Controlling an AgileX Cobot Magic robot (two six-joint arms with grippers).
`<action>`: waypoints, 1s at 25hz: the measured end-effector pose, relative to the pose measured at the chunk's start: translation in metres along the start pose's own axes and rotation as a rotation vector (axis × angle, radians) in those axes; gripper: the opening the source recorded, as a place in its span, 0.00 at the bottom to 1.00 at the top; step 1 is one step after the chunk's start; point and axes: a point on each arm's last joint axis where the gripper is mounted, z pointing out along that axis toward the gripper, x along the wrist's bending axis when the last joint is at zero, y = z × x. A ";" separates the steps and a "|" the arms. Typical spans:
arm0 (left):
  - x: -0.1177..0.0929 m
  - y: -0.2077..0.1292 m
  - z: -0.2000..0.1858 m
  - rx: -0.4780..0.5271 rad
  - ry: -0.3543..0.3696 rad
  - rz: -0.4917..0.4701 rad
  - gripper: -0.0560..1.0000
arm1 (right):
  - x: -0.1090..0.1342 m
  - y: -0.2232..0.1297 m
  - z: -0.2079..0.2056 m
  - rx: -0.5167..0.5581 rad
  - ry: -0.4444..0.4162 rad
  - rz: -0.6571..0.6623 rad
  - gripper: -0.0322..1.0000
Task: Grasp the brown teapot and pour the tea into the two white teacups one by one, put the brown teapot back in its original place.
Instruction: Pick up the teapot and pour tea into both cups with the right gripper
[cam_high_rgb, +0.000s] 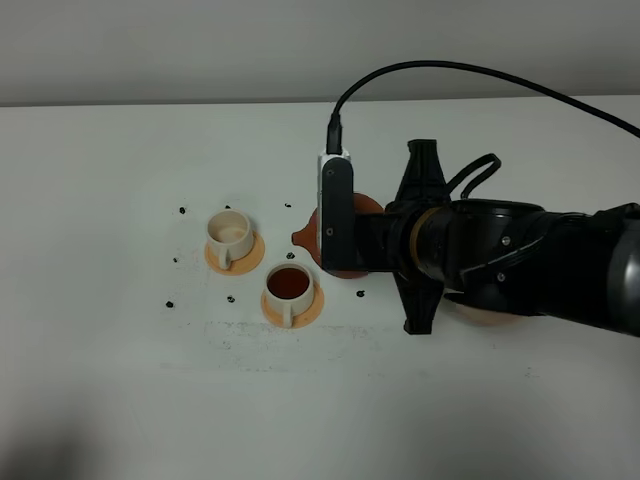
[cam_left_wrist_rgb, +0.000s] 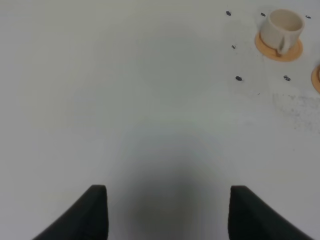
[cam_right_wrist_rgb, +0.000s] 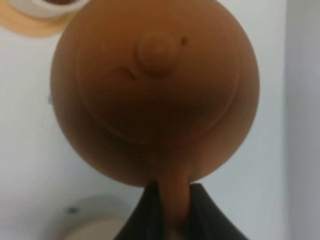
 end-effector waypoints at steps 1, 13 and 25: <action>0.000 0.000 0.000 0.000 0.000 0.000 0.53 | 0.002 -0.001 -0.002 0.008 0.030 0.062 0.11; 0.000 0.000 0.000 0.000 0.000 0.000 0.53 | 0.013 -0.019 0.002 0.108 0.246 0.516 0.11; 0.000 0.000 0.000 0.000 0.000 0.000 0.53 | 0.032 -0.044 0.025 0.094 0.293 0.698 0.11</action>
